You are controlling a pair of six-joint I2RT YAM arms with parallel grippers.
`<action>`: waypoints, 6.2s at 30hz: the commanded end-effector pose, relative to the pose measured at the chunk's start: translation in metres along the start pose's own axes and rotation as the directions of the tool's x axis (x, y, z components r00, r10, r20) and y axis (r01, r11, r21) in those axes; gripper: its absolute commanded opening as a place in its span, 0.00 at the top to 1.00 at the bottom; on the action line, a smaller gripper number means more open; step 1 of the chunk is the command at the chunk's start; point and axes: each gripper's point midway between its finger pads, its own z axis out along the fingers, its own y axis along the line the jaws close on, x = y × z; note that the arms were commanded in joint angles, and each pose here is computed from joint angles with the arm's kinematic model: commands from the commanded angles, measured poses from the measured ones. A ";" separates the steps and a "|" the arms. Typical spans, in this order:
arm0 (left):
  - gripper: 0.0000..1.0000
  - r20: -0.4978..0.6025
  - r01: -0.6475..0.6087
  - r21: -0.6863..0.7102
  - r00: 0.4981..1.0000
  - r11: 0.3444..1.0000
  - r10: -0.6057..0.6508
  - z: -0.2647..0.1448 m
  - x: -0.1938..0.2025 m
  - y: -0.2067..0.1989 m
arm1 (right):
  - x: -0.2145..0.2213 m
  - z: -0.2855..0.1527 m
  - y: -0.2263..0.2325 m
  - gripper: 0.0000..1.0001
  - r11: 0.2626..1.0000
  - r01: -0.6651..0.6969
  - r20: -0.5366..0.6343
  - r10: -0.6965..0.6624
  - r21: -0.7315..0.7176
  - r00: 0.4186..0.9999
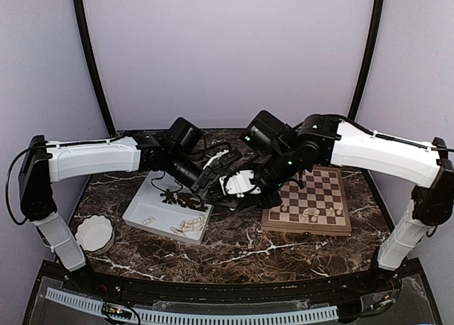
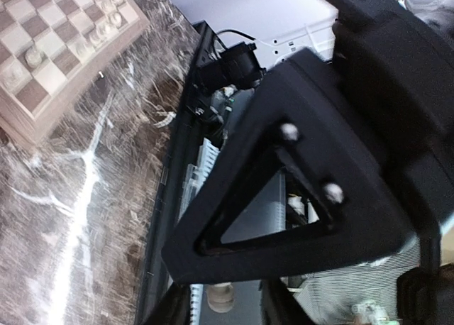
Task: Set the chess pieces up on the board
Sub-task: Pass from the left arm to the right, then pass from the right arm to the left, then place the pawn on c2.
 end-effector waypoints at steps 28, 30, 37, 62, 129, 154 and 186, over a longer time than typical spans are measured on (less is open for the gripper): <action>0.58 0.414 -0.365 -0.702 0.490 0.612 0.767 -0.048 -0.136 -0.055 | 0.040 -0.101 -0.072 0.91 0.717 -0.551 0.512 0.694 -0.428 0.505; 0.60 0.421 -0.367 -0.695 0.488 0.618 0.764 -0.045 -0.137 -0.055 | 0.040 -0.101 -0.071 0.91 0.720 -0.546 0.514 0.692 -0.430 0.508; 0.64 0.442 -0.428 -0.644 0.468 0.634 0.765 -0.036 -0.139 -0.066 | 0.042 -0.099 -0.070 0.90 0.719 -0.547 0.509 0.692 -0.428 0.512; 0.74 0.472 -0.451 -0.566 0.509 0.690 0.720 -0.020 -0.146 -0.069 | 0.043 -0.101 -0.065 0.89 0.736 -0.545 0.517 0.674 -0.402 0.528; 0.94 -0.236 -0.615 -0.566 0.759 0.550 0.606 0.165 -0.143 0.136 | 0.357 -0.122 -0.017 0.48 0.121 -0.946 0.523 0.808 0.302 0.271; 0.89 -0.278 -0.623 -0.579 0.757 0.526 0.591 0.173 -0.136 0.153 | 0.354 -0.118 -0.016 0.47 0.138 -0.951 0.517 0.813 0.275 0.267; 0.49 -0.121 -0.361 -0.872 0.813 0.331 0.569 0.013 -0.179 0.072 | 0.352 -0.117 -0.014 0.47 0.158 -0.948 0.509 0.813 0.275 0.283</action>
